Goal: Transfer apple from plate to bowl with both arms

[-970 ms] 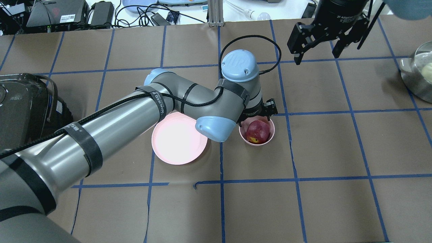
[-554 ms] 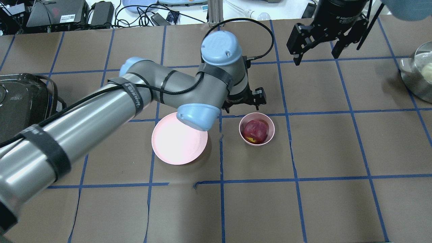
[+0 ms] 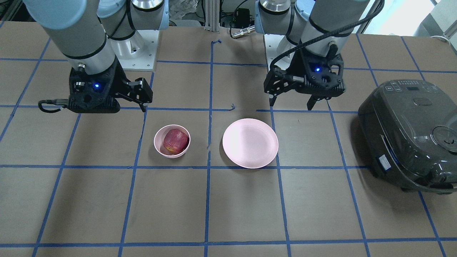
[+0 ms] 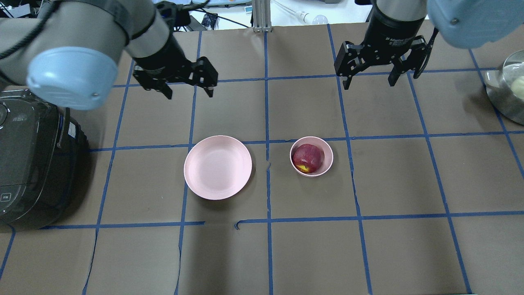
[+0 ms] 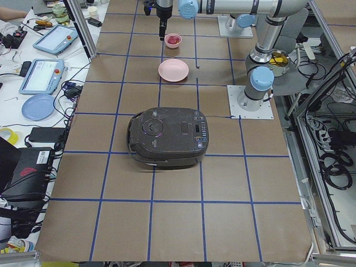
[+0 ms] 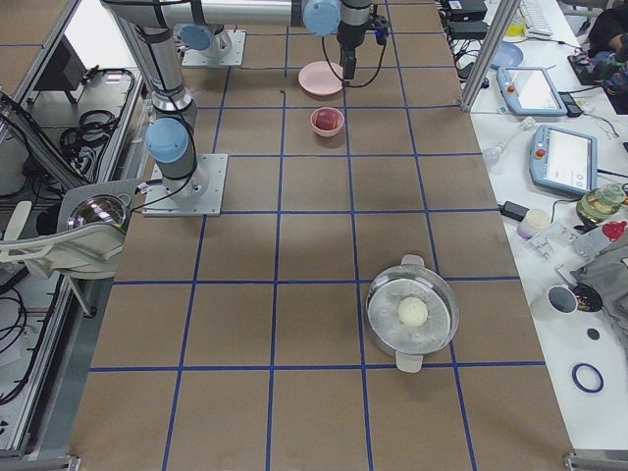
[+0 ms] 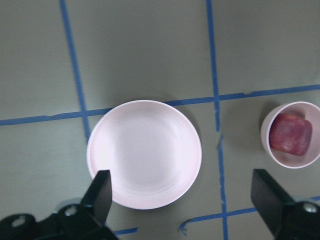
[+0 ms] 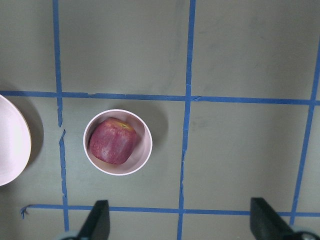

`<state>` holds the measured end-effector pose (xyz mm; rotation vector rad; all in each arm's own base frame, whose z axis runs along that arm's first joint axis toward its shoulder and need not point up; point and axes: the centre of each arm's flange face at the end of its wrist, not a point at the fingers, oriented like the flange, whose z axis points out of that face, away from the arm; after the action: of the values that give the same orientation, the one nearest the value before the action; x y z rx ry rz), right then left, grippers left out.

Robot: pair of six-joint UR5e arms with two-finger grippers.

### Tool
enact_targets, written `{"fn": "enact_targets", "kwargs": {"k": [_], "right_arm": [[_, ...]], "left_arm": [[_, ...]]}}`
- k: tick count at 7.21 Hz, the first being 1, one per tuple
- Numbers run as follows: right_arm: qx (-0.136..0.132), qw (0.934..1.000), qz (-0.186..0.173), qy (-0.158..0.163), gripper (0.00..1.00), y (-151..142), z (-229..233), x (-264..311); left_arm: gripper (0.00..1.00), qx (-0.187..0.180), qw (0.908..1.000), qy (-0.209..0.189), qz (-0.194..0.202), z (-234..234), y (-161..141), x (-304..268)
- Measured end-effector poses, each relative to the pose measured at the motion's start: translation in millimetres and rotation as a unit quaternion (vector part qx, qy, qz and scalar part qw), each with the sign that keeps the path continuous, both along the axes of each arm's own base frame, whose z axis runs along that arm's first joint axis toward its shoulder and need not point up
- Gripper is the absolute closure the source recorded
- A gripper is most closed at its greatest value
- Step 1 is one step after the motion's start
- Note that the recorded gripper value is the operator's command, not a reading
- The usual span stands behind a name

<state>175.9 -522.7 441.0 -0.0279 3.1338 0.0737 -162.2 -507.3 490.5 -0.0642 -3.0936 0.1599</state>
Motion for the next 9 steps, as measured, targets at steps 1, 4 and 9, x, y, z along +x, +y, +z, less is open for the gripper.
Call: {"fn": "enact_targets", "kwargs": {"k": [1, 4, 9], "right_arm": [[0.003, 1.0, 0.0, 0.001, 0.0, 3.5, -18.9, 5.7], [0.009, 0.9999, -0.005, 0.006, 0.0, 8.7, 10.2, -5.4], [0.021, 0.9997, -0.009, 0.007, 0.0, 14.3, 63.7, -11.9]], "left_arm": [[0.0, -0.003, 0.9999, -0.01, 0.008, 9.6, -3.9, 4.6], [0.0, -0.001, 0.9998, -0.002, 0.021, 21.3, -6.3, 0.8], [0.0, 0.001, 0.9997, -0.005, 0.023, 22.7, -7.1, 4.7]]}}
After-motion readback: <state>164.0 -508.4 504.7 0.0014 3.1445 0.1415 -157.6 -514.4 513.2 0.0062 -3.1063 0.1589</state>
